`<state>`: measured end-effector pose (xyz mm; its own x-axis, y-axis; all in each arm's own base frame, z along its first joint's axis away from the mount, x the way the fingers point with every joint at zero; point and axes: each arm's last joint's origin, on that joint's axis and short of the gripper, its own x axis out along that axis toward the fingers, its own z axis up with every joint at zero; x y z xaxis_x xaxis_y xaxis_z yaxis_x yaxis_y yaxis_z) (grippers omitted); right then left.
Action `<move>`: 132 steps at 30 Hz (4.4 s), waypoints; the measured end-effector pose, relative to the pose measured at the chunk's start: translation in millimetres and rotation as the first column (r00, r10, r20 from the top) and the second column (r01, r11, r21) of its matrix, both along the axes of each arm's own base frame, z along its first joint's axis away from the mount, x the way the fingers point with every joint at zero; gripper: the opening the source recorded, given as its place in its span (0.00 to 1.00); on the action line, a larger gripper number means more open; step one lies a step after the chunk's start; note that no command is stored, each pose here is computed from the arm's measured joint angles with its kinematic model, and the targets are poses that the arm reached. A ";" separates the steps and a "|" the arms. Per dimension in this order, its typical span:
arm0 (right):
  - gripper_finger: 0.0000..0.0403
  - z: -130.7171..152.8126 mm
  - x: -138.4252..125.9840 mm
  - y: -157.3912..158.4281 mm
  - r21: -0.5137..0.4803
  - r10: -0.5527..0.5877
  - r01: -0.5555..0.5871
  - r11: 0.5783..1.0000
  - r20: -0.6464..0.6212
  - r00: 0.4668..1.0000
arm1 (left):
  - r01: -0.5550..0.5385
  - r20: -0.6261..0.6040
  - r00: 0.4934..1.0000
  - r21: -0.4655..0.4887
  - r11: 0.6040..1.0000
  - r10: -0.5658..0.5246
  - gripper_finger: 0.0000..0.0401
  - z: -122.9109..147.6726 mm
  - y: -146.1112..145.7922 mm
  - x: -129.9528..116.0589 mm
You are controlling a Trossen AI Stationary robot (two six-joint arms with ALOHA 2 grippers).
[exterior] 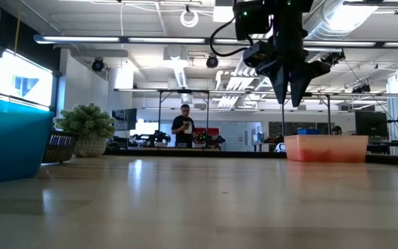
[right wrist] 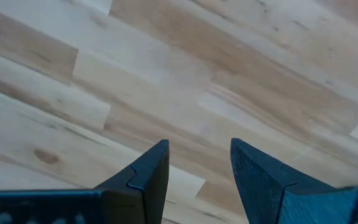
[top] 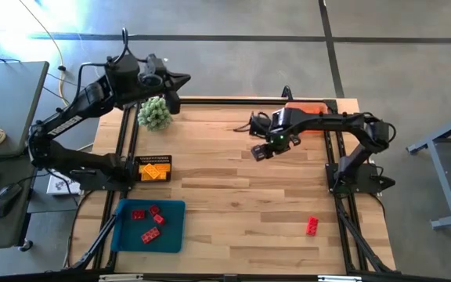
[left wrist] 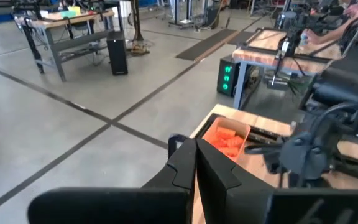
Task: Sort & place blocks by color
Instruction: Put the red game piece into the blue bin
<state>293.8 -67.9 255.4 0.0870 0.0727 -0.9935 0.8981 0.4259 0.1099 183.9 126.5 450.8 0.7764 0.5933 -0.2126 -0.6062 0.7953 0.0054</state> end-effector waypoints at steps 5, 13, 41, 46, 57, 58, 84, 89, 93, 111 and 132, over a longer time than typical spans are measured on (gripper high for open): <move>0.39 0.0 3.9 20.3 -0.002 -0.007 0.007 1.000 -0.008 1.000 | 0.030 -0.001 1.000 -0.009 1.000 -0.030 0.00 -9.5 -4.5 -5.1; 0.40 -0.1 5.5 60.3 0.028 -0.037 0.038 0.999 -0.042 0.998 | 0.104 0.032 0.994 -0.001 0.995 -0.104 0.00 -7.5 -9.9 -9.0; 0.50 0.8 -40.5 188.1 -0.197 -0.426 0.392 0.899 -0.171 0.889 | 0.202 0.024 0.979 0.003 0.979 -0.202 0.00 -8.0 -12.5 -8.0; 0.50 1.1 -50.8 202.4 -0.222 -0.462 0.422 0.879 -0.179 0.869 | 0.203 0.024 0.979 0.003 0.979 -0.203 0.00 -8.0 -12.5 -7.9; 0.50 1.0 -70.4 232.2 -0.243 -0.541 0.500 0.831 -0.147 0.828 | 0.201 0.031 0.979 -0.005 0.980 -0.201 0.00 -8.0 -12.4 -7.8; 0.50 1.0 -72.0 234.4 -0.240 -0.539 0.498 0.833 -0.154 0.828 | 0.200 0.033 0.979 -0.008 0.980 -0.200 0.00 -8.0 -12.4 -7.8; 0.50 -66.1 -105.8 257.4 -0.150 -0.476 0.453 0.879 -0.338 0.812 | 0.197 0.050 0.979 -0.012 0.980 -0.196 0.00 -6.9 -12.3 -7.6; 0.50 -77.1 -108.8 260.1 -0.108 -0.454 0.446 0.889 -0.341 0.823 | 0.194 0.060 0.979 -0.022 0.981 -0.192 0.00 -6.7 -12.3 -7.6; 0.50 -89.6 -111.3 258.8 -0.083 -0.445 0.445 0.892 -0.335 0.830 | 0.194 0.066 0.979 -0.017 0.981 -0.192 0.00 -6.0 -12.1 -7.4; 0.40 -125.4 -115.2 251.3 0.060 -0.414 0.454 0.889 -0.318 0.853 | 0.191 0.072 0.979 -0.015 0.982 -0.189 0.00 -8.0 -6.7 0.5; 0.28 -89.4 -49.8 230.5 0.033 -0.473 0.475 0.879 0.173 0.864 | 0.311 0.045 0.950 -0.147 0.939 -0.308 0.08 -31.1 9.0 30.8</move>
<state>244.1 162.6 166.0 0.2763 -0.0307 -0.9606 0.9597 -0.0441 0.2774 214.7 135.5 419.6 0.9218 0.2854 -0.2625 -0.3288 0.9341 -0.1391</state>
